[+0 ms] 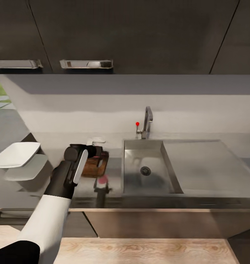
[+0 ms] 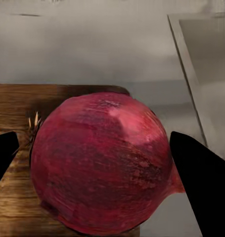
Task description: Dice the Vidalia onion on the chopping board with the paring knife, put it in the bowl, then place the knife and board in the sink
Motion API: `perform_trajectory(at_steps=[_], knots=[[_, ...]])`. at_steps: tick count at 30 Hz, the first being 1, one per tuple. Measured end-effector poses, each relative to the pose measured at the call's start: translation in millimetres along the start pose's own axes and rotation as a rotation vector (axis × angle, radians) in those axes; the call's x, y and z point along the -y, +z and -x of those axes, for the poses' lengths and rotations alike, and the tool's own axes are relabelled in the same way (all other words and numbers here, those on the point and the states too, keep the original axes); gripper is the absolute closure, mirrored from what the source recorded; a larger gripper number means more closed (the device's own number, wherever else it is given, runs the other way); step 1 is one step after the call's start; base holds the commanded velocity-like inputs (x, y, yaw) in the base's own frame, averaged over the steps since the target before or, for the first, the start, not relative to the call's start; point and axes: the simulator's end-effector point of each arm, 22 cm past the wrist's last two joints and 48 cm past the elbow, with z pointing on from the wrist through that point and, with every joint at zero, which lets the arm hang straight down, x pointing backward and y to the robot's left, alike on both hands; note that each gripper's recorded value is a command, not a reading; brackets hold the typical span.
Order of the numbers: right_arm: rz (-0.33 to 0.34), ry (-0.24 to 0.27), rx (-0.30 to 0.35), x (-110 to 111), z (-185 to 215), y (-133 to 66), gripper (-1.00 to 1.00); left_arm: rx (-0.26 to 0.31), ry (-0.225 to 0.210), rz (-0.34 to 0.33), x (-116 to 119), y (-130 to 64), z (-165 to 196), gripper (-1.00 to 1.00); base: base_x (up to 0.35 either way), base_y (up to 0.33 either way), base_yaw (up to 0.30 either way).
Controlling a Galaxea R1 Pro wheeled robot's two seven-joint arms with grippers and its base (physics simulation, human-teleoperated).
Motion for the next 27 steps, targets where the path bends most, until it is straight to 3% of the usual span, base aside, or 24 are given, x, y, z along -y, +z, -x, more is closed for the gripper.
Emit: perform_trajectory(at_steps=[19, 27], knots=[[0.003, 0.003, 0.028, -1, 9, 2.8, -1.00, -0.018, 0.004, 0.004, 0, -3.9, -3, 1.00, 0.000, 0.300, 0.000], [0.004, 0.003, 0.030, -2, 9, 2.9, -1.00, -0.050, 0.006, 0.002, 1, 2.5, -15, 1.00, 0.000, 0.068, 0.000]])
